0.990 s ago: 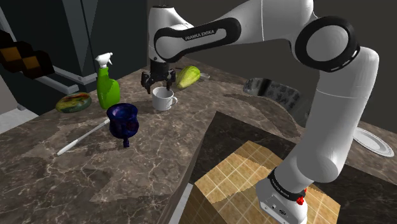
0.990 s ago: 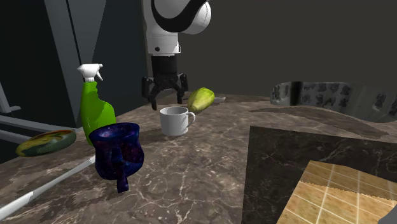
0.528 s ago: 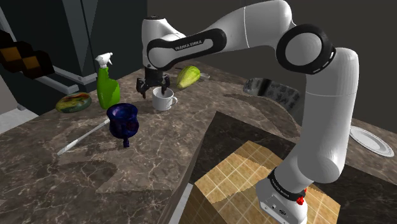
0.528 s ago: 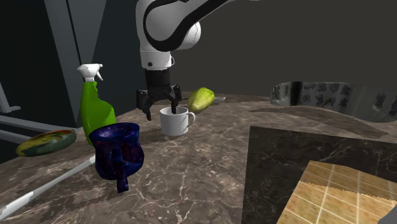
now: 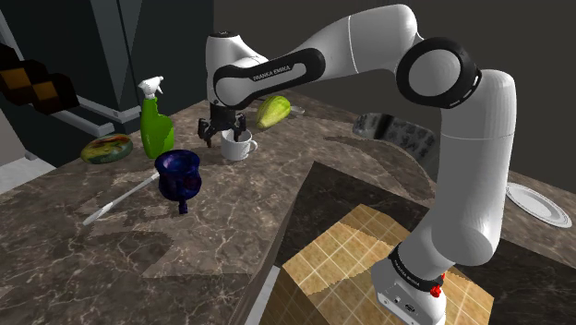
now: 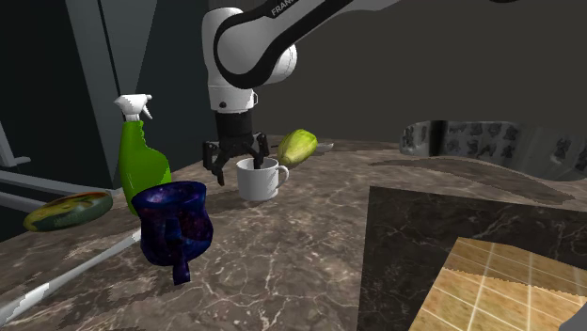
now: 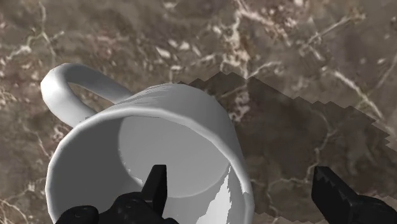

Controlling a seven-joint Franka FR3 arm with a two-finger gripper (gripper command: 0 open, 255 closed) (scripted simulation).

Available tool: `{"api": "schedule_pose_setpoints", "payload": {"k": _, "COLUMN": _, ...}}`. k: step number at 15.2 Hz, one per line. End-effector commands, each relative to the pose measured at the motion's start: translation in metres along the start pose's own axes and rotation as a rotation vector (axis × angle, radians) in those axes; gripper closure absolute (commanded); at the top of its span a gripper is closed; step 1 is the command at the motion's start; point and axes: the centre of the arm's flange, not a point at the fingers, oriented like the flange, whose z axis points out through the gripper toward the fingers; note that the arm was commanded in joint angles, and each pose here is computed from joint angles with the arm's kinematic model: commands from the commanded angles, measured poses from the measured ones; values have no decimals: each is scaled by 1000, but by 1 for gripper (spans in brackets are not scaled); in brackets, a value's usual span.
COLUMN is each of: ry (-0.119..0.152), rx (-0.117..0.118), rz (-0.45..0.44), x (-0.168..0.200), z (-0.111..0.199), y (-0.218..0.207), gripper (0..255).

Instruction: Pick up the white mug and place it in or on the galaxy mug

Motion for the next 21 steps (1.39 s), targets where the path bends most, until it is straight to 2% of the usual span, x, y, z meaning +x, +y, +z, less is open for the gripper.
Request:
{"api": "schedule_pose_setpoints", "payload": {"k": 1, "ry": 0, "rx": 0, "rz": 0, "x": 0, "z": 0, "y": 0, "gripper": 0}}
{"api": "schedule_pose_setpoints", "payload": {"k": 2, "ry": 0, "rx": 0, "rz": 0, "x": 0, "z": 0, "y": 0, "gripper": 0}}
{"api": "schedule_pose_setpoints", "payload": {"k": 3, "ry": 0, "rx": 0, "rz": 0, "x": 0, "z": 0, "y": 0, "gripper": 255}}
{"api": "schedule_pose_setpoints", "payload": {"k": 12, "ry": 0, "rx": 0, "rz": 0, "x": 0, "z": 0, "y": 0, "gripper": 255}}
{"api": "schedule_pose_setpoints", "payload": {"k": 21, "ry": 0, "rx": 0, "rz": 0, "x": 2, "z": -47, "y": 2, "gripper": 255}}
